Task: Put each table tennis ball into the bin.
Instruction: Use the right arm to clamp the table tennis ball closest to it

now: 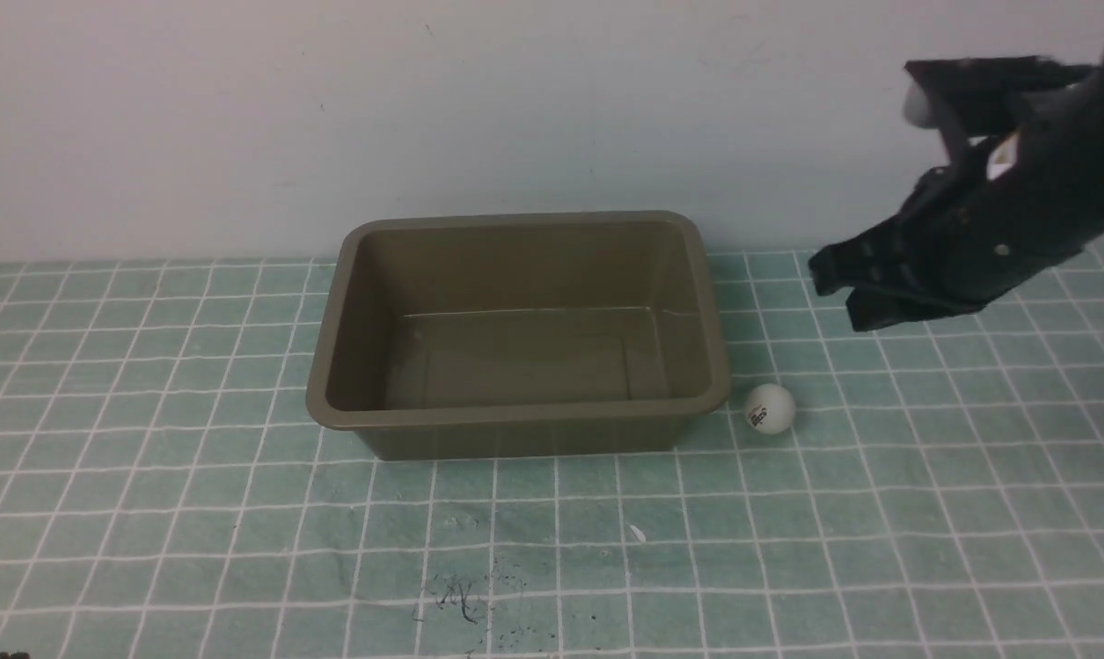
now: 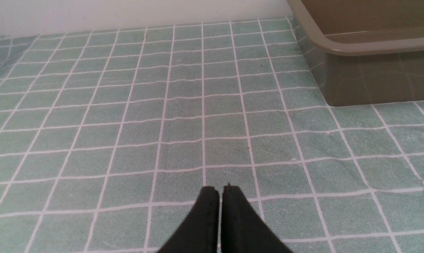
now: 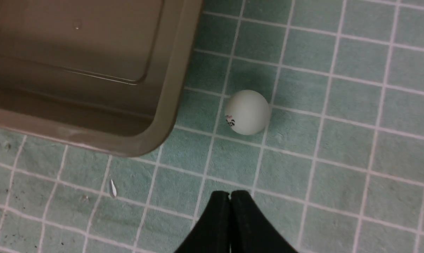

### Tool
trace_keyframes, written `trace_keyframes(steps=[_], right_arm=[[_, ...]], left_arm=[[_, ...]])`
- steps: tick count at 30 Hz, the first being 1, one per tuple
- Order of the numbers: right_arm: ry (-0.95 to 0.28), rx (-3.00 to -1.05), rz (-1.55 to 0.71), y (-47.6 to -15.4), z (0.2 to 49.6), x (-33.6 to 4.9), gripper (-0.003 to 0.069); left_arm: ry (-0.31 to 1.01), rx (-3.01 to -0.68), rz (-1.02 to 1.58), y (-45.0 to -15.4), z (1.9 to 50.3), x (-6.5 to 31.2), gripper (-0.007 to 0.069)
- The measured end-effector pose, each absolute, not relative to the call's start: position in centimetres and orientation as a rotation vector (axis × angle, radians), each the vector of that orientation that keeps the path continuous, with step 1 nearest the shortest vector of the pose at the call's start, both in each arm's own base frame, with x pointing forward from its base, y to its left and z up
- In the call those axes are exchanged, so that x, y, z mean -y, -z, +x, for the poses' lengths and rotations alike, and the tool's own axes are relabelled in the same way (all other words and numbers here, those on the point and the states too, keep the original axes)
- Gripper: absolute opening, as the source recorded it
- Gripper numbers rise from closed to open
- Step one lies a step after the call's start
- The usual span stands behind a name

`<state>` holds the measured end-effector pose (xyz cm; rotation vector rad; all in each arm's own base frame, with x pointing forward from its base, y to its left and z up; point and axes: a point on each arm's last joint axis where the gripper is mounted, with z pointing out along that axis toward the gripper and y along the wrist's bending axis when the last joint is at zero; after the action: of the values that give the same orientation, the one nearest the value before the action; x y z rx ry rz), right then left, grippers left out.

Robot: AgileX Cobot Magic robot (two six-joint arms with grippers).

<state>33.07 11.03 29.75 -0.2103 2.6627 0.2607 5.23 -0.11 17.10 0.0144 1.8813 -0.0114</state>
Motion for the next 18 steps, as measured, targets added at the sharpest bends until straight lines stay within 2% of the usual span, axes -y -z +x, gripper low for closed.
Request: trace_keyframes(steps=[3,4,5,6,8,12,14,16,18], right_arm=[[-0.278,-2.711,-0.23,-27.7,35.3,-12.0,0.0029],[-0.286,-2.745,-0.242,-26.3,36.3,-12.4,0.0057],[-0.287,-2.783,-0.251,-24.8,37.4,-12.8,0.0116],[-0.285,-2.794,-0.252,-24.5,37.4,-12.8,0.0125],[-0.287,-2.854,-0.248,-22.6,38.8,-13.2,0.0239],[-0.28,-2.897,-0.246,-20.4,40.0,-13.6,0.0417],[-0.277,-2.892,-0.24,-20.0,40.3,-13.6,0.0476],[-0.259,-2.886,-0.224,-19.7,40.5,-13.6,0.0515],[-0.249,-2.884,-0.208,-19.5,40.7,-13.5,0.0523]], left_arm=[[0.011,-1.881,0.014,-17.1,5.2,0.1,-0.0005],[0.011,-1.881,0.014,-17.1,5.2,0.1,-0.0005],[0.011,-1.881,0.014,-17.1,5.2,0.1,-0.0005],[0.011,-1.881,0.014,-17.1,5.2,0.1,-0.0005],[0.011,-1.881,0.014,-17.1,5.2,0.1,-0.0005],[0.011,-1.881,0.014,-17.1,5.2,0.1,-0.0005],[0.011,-1.881,0.014,-17.1,5.2,0.1,-0.0005],[0.011,-1.881,0.014,-17.1,5.2,0.1,-0.0005],[0.011,-1.881,0.014,-17.1,5.2,0.1,-0.0005]])
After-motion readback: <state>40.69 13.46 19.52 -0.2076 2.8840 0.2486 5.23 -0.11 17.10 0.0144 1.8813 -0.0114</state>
